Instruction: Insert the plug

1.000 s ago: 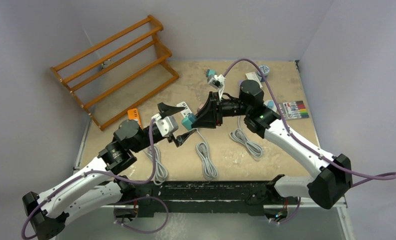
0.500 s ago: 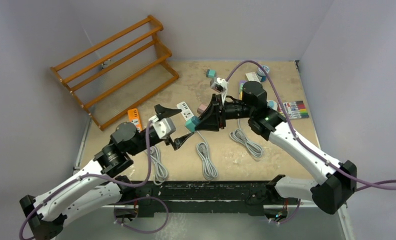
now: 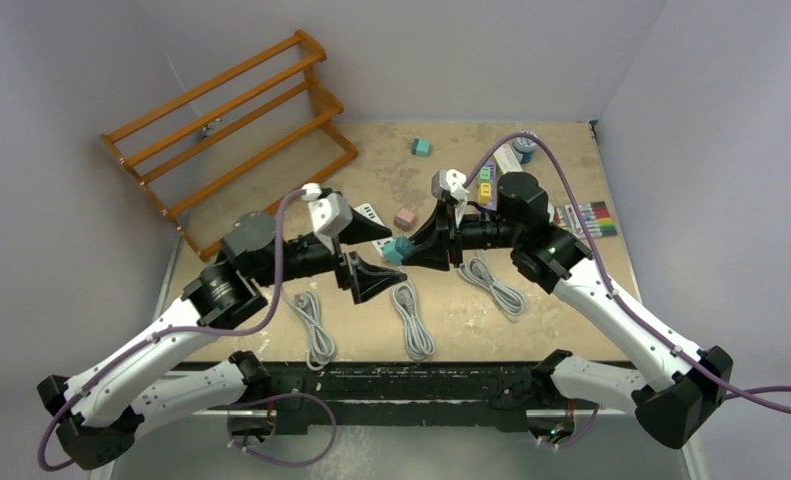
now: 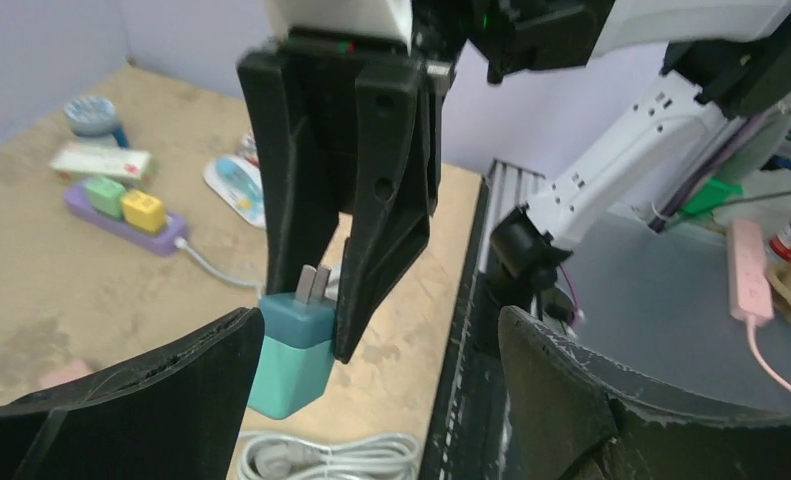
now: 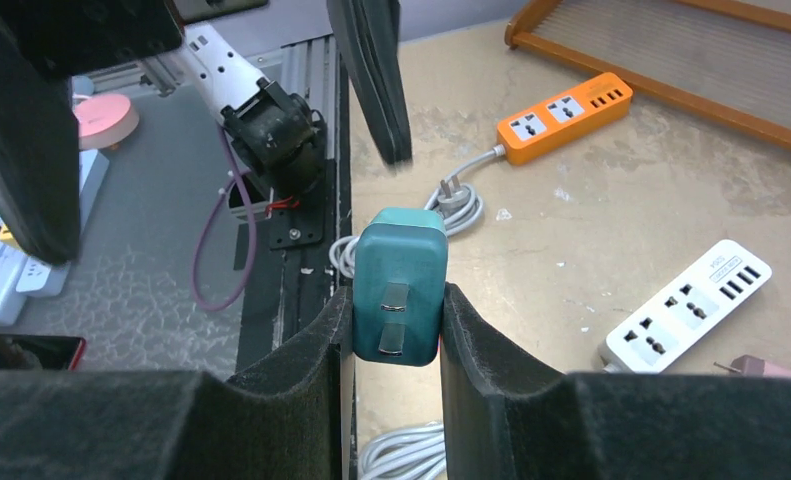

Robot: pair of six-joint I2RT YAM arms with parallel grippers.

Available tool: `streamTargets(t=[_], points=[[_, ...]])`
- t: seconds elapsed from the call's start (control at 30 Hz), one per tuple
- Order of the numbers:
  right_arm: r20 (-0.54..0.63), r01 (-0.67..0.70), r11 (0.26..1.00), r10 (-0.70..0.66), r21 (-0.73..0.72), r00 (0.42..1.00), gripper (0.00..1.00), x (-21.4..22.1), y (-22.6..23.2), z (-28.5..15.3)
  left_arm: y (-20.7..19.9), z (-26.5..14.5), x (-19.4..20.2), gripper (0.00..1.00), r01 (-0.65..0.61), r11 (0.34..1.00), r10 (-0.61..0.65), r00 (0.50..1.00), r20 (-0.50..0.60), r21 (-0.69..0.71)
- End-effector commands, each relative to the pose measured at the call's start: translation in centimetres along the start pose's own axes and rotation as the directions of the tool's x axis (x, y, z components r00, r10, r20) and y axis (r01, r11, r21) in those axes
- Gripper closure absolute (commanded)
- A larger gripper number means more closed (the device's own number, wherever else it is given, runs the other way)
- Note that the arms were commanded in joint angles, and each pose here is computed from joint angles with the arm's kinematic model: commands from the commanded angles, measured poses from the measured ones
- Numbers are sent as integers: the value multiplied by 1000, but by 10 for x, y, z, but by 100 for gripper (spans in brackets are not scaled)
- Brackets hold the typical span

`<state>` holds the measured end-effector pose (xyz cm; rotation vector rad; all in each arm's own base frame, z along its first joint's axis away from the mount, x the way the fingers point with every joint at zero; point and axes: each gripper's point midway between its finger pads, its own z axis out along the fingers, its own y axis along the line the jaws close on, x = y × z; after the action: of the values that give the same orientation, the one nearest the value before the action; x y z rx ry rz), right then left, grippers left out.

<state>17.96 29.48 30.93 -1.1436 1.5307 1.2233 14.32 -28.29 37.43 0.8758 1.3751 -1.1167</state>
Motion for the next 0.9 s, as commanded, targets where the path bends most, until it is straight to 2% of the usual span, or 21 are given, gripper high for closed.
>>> streamTargets(t=[0.0,0.27,0.43,0.63,0.77,0.87], points=[[38,95,995,-94,-39,995,100,-13,11,-5,-22,2,17,15,101,988,-86,988,-132,113],[51,105,982,-99,-154,994,100,-17,37,-11,-25,-7,2,19,61,992,-52,995,-81,108],[54,109,970,-100,-217,994,100,-23,51,-16,-19,-7,5,20,40,996,-31,992,-121,78],[79,131,967,-116,-220,990,100,-32,60,-22,-19,3,17,23,71,992,-54,986,-159,106],[88,138,967,-121,-213,989,100,-35,60,-23,-21,9,25,30,89,986,-61,980,-190,141],[90,141,966,-124,-215,988,100,-35,60,-22,-27,11,26,43,97,979,-59,978,-202,182]])
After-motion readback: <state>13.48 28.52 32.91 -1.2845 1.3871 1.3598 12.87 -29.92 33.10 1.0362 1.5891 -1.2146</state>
